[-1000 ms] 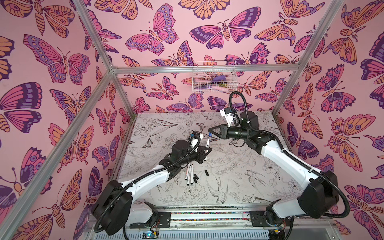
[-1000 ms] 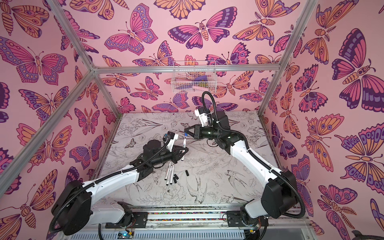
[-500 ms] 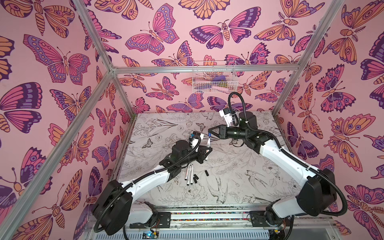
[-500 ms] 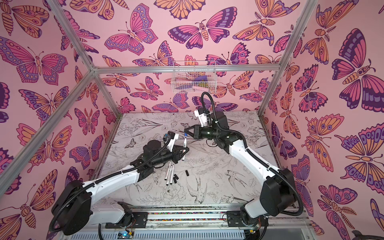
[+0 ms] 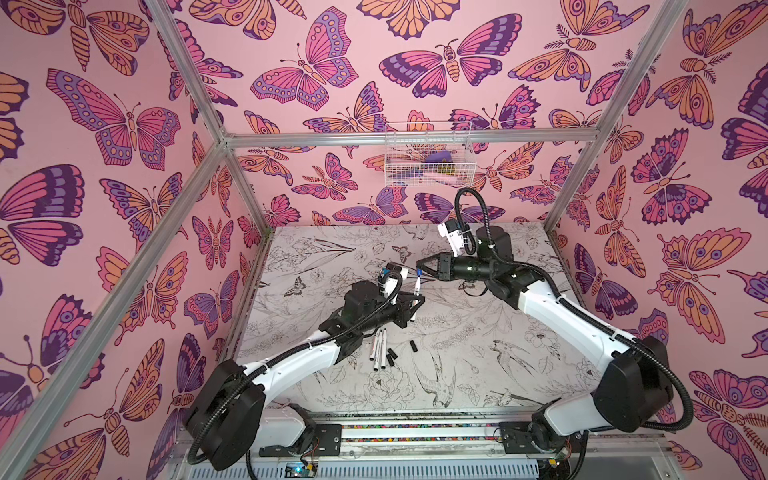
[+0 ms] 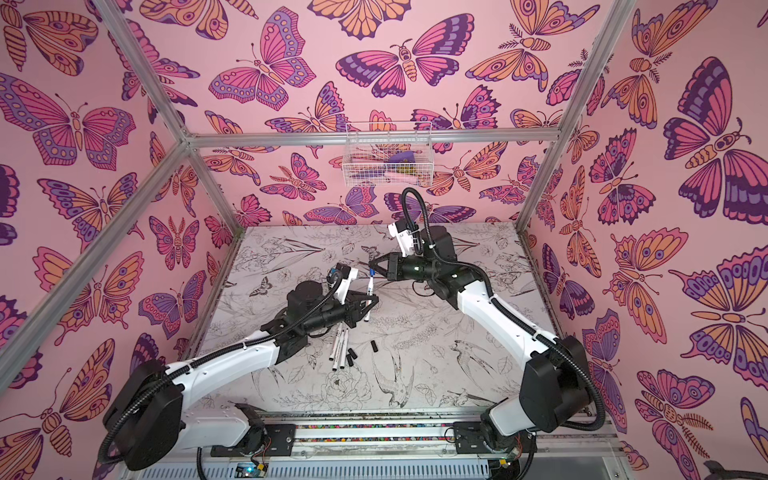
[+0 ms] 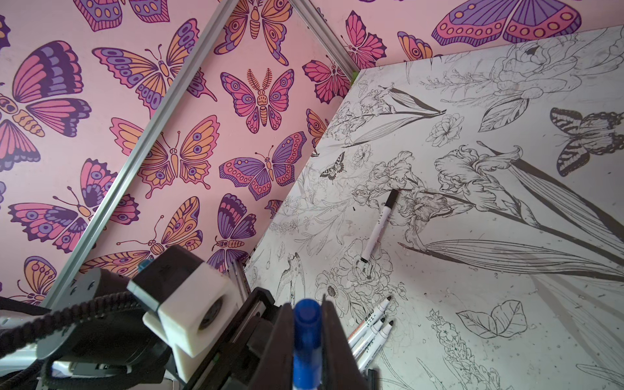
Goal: Insert the pens into the pen caps
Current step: 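Press the blue cap down onto the marker tip held by the left gripper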
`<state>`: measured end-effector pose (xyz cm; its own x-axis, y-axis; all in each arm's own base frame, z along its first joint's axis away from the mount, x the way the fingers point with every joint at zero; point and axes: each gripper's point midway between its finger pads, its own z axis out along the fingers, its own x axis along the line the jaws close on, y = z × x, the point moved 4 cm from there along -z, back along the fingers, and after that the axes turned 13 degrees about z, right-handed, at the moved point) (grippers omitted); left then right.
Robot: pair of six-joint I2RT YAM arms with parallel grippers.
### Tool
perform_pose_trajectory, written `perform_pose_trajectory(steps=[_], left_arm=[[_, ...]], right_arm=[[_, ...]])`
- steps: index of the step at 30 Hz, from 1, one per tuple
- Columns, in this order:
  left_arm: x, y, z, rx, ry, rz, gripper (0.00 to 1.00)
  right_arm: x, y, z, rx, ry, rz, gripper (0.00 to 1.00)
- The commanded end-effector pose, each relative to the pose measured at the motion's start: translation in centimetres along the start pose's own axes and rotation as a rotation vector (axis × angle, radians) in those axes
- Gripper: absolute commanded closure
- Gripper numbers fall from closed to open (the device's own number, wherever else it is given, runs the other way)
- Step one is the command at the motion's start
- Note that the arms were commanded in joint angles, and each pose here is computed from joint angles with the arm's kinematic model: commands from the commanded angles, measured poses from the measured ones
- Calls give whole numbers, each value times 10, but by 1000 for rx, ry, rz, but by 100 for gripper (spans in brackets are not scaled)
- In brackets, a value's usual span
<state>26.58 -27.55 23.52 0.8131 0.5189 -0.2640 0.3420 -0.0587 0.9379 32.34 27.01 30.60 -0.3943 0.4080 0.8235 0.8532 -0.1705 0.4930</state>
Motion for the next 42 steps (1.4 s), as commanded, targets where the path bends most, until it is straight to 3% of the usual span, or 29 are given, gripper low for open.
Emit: perform_pose_trajectory(steps=[1, 20, 28, 35, 39, 42], left_arm=[[-1, 11, -1, -56, 2, 17, 100], [4, 18, 13, -77, -2, 6, 100], [16, 43, 13, -198, -2, -46, 100], [12, 62, 20, -219, 7, 92, 100], [7, 65, 18, -238, 105, 285, 100], [8, 70, 15, -254, 152, 327, 100]], right_arm=[[2, -10, 1, 23, 13, -18, 90], [8, -30, -15, 64, 29, -5, 92], [4, -48, -15, 105, -14, -65, 91], [7, -60, -18, 179, -25, -120, 90], [13, -60, -23, 192, -17, -150, 89], [20, -57, -26, 182, -7, -168, 85]])
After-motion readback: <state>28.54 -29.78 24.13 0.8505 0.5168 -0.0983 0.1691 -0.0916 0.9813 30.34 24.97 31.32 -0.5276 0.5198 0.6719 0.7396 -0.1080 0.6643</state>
